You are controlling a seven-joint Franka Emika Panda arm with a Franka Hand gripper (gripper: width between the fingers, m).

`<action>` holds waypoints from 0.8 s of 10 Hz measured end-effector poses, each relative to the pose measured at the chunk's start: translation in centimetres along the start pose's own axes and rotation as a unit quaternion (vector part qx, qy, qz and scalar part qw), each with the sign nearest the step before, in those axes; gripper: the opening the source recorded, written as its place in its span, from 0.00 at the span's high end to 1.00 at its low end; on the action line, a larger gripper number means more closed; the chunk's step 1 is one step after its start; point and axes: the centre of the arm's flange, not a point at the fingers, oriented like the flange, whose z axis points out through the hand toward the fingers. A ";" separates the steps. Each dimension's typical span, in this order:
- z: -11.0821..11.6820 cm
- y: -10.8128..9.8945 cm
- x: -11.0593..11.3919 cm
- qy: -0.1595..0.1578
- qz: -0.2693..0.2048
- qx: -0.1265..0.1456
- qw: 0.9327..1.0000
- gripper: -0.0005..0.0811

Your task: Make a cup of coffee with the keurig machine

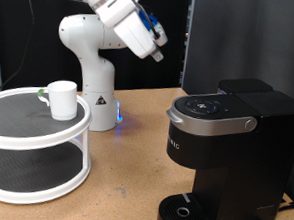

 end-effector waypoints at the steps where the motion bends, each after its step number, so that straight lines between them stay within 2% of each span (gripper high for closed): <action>1: -0.5 -0.5 -0.9 0.006 -0.007 0.003 1.000 0.99; 2: -0.4 -0.4 -0.9 0.005 -0.003 0.004 1.000 0.99; 3: -0.5 -0.3 -1.1 0.010 -0.008 0.016 1.000 0.99; 4: -1.1 -0.3 -2.0 0.006 -0.014 0.047 0.999 0.99; 6: -2.9 -0.3 -4.7 -0.021 -0.037 0.106 0.993 0.99; 8: -4.8 -0.1 -7.2 -0.051 -0.068 0.134 0.987 0.99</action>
